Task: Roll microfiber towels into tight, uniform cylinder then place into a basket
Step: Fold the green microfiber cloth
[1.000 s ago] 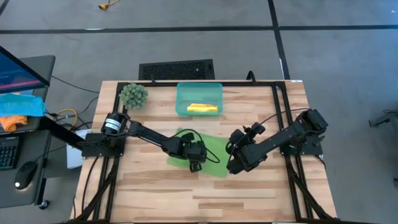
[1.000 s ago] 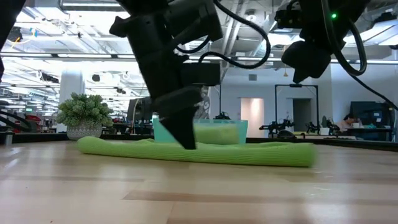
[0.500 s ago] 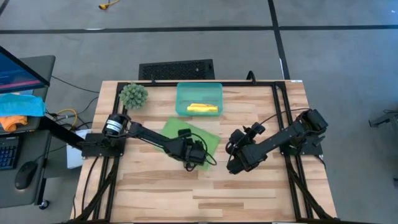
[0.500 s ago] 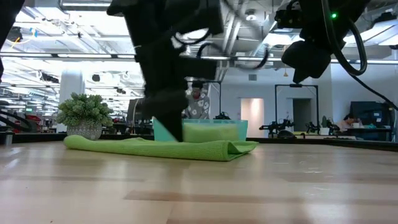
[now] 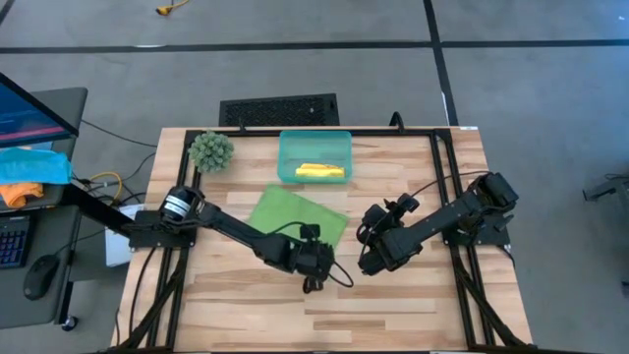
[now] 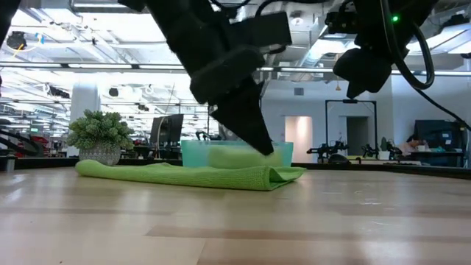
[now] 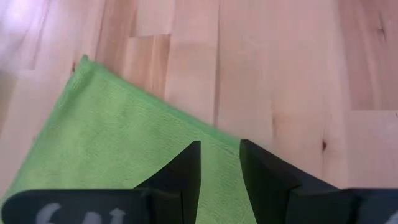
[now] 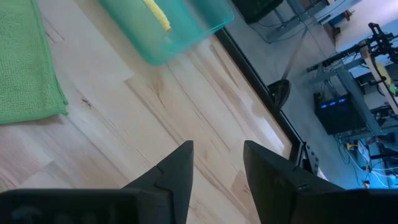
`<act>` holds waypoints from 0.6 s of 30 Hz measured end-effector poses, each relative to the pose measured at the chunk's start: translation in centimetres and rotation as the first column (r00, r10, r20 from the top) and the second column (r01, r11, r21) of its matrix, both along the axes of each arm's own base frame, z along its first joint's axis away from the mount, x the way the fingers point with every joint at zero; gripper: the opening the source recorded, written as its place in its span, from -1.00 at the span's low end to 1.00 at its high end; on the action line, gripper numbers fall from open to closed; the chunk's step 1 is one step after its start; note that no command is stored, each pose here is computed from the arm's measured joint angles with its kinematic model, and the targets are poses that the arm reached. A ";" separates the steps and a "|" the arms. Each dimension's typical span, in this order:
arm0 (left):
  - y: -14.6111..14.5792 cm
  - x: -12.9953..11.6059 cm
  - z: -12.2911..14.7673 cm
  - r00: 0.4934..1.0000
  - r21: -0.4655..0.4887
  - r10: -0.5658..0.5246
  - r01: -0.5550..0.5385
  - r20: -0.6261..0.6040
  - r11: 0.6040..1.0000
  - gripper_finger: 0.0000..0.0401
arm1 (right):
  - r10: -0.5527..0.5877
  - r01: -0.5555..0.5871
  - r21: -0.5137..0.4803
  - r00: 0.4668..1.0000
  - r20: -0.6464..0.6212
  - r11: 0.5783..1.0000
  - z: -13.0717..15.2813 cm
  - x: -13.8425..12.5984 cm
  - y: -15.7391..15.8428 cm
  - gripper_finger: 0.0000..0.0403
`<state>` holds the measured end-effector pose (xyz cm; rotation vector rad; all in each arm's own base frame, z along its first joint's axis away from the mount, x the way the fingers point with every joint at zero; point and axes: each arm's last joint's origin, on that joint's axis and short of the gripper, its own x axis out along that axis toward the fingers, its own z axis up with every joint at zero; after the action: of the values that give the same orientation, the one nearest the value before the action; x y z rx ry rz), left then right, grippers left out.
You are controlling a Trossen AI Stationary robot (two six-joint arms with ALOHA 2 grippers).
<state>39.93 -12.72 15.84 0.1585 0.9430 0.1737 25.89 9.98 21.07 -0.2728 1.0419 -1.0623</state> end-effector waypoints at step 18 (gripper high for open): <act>-2.6 -1.5 -2.9 0.982 -0.008 -0.107 0.107 -0.154 0.994 -0.48 | -0.005 0.005 0.005 1.000 -0.012 1.000 0.0 0.3 -0.4 -0.19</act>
<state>38.42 -15.28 12.95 0.2244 1.0857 0.0629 26.15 9.56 21.07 -0.2727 1.0559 -1.0640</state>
